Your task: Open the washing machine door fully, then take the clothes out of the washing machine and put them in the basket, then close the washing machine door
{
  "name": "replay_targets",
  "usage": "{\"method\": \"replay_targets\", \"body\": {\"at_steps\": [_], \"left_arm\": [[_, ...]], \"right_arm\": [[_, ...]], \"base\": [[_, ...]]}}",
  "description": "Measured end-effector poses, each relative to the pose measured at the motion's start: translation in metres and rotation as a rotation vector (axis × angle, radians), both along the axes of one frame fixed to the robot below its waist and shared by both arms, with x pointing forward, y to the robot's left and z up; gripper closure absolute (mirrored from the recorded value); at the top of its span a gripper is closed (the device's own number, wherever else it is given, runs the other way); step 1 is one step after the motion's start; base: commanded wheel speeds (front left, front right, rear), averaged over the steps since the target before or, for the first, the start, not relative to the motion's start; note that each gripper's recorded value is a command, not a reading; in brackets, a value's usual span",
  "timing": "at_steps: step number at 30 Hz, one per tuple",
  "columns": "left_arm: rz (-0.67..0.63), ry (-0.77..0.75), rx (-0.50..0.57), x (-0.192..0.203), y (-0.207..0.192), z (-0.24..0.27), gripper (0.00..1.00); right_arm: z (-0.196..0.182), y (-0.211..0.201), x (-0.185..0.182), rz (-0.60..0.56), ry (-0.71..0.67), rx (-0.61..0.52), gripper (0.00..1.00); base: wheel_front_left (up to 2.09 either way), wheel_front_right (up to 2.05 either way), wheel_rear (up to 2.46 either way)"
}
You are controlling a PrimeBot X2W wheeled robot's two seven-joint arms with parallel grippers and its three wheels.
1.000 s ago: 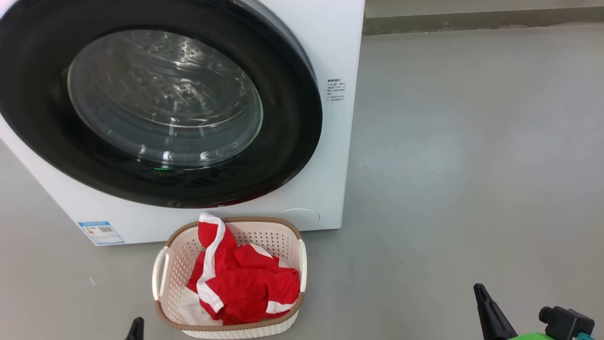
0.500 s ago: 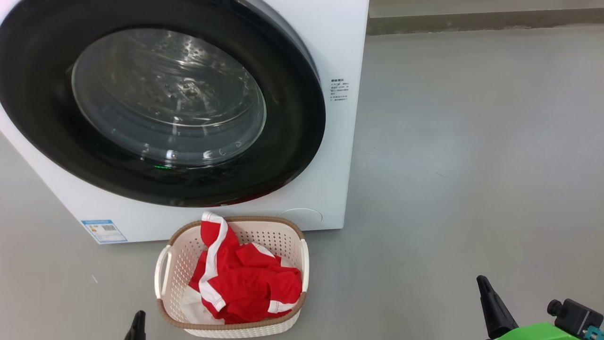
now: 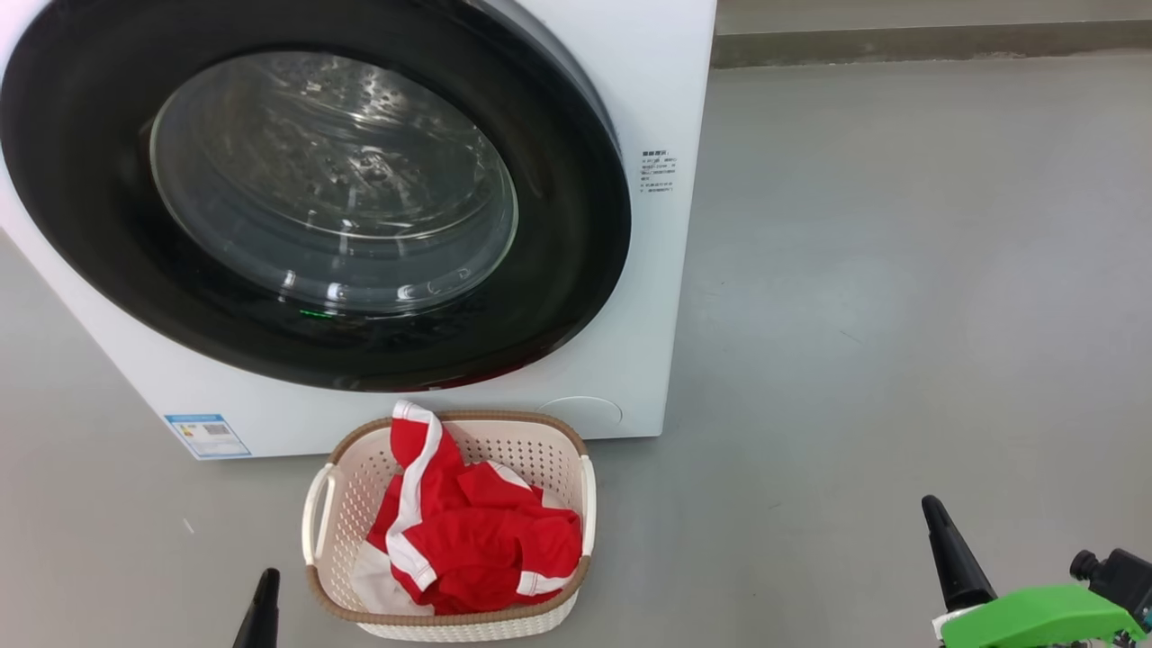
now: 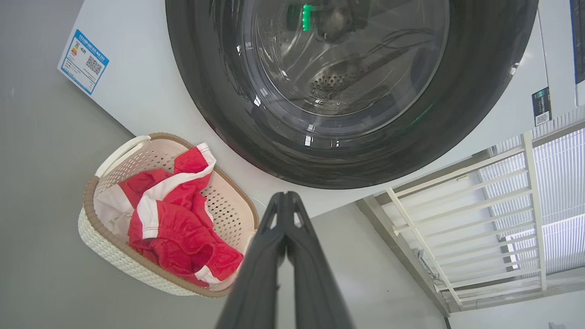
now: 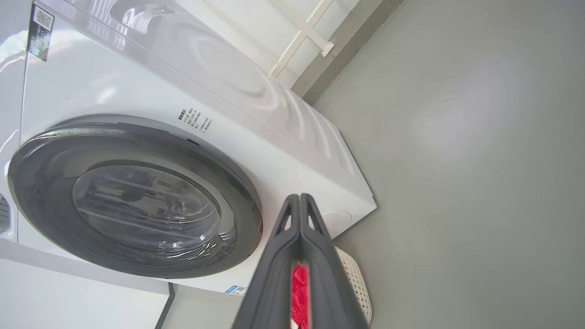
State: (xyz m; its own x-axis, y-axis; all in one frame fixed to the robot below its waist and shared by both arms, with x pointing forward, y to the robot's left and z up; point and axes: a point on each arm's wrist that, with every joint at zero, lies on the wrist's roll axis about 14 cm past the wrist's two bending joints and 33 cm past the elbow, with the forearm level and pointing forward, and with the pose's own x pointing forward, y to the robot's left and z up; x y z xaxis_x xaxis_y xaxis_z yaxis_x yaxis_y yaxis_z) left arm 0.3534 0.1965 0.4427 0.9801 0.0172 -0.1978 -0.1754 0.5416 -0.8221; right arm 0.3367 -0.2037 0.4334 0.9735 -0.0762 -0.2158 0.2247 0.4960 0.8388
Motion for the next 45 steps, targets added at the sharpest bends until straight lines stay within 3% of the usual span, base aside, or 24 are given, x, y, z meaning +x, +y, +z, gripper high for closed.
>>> {"method": "replay_targets", "body": {"at_steps": [45], "left_arm": [[0.038, -0.087, -0.487, 0.020, -0.007, 0.031, 1.00]], "right_arm": [[0.036, -0.001, 0.031, -0.036, -0.125, 0.448, 1.00]], "base": [[0.00, 0.00, 0.00]]}}
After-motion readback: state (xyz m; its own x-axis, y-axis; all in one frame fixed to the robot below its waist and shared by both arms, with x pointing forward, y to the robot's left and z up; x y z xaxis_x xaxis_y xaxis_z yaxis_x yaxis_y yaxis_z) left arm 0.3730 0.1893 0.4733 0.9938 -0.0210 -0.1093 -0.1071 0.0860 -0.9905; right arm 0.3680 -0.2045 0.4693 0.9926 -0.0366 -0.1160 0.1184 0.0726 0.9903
